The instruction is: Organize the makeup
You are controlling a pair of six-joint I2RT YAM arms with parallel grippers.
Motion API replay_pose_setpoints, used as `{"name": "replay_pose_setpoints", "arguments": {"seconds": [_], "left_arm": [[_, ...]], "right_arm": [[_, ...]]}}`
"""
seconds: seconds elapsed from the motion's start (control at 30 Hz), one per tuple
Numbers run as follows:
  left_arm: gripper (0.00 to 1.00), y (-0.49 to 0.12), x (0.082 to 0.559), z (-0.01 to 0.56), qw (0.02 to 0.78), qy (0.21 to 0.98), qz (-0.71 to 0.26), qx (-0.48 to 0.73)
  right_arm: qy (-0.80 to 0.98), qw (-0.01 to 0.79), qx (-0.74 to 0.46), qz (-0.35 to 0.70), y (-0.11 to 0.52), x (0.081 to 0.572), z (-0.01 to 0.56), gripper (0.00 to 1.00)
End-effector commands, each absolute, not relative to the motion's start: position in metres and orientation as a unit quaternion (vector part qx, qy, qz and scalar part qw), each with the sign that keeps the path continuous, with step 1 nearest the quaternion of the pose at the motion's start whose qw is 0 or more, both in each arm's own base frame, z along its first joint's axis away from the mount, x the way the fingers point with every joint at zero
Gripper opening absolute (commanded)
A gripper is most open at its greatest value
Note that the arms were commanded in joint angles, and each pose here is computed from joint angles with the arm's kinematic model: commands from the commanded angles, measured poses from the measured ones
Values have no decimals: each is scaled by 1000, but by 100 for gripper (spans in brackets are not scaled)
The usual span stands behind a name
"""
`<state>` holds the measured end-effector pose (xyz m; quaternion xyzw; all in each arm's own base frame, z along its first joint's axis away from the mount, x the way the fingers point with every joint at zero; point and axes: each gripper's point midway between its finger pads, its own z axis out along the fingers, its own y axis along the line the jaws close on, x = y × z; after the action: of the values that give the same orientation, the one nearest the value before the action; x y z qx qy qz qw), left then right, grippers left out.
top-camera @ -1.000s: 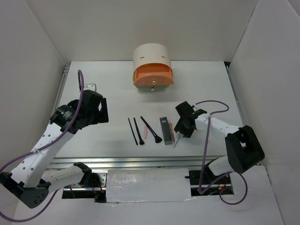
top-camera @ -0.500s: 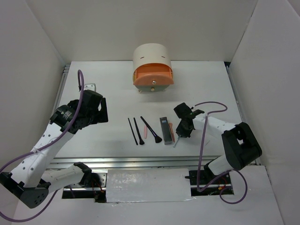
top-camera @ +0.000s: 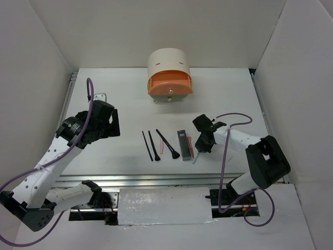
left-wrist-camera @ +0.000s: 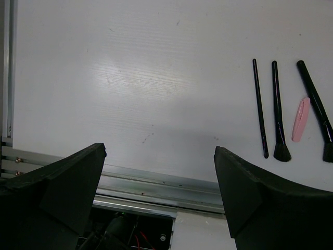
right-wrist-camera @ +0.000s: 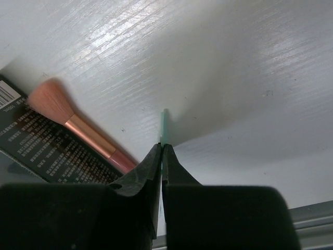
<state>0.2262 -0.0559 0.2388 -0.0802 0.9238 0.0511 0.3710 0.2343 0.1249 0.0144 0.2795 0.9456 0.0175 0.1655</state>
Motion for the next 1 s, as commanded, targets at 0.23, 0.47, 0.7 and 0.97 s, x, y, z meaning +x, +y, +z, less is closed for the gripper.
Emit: {"name": "replay_pose_setpoints", "arguments": {"seconds": [0.23, 0.47, 0.7, 0.97], "left_arm": [[99, -49, 223, 242, 377, 920, 59, -89], [99, -51, 225, 245, 379, 919, 56, -88], [99, -53, 229, 246, 381, 919, 54, -87], [99, -61, 234, 256, 386, 918, 37, -85]], "right_arm": [[933, 193, 302, 21, 123, 240, 33, 0], [910, 272, 308, 53, 126, 271, 112, 0], [872, 359, 304, 135, 144, 310, 213, 0], [766, 461, 359, 269, 189, 401, 356, 0]]}}
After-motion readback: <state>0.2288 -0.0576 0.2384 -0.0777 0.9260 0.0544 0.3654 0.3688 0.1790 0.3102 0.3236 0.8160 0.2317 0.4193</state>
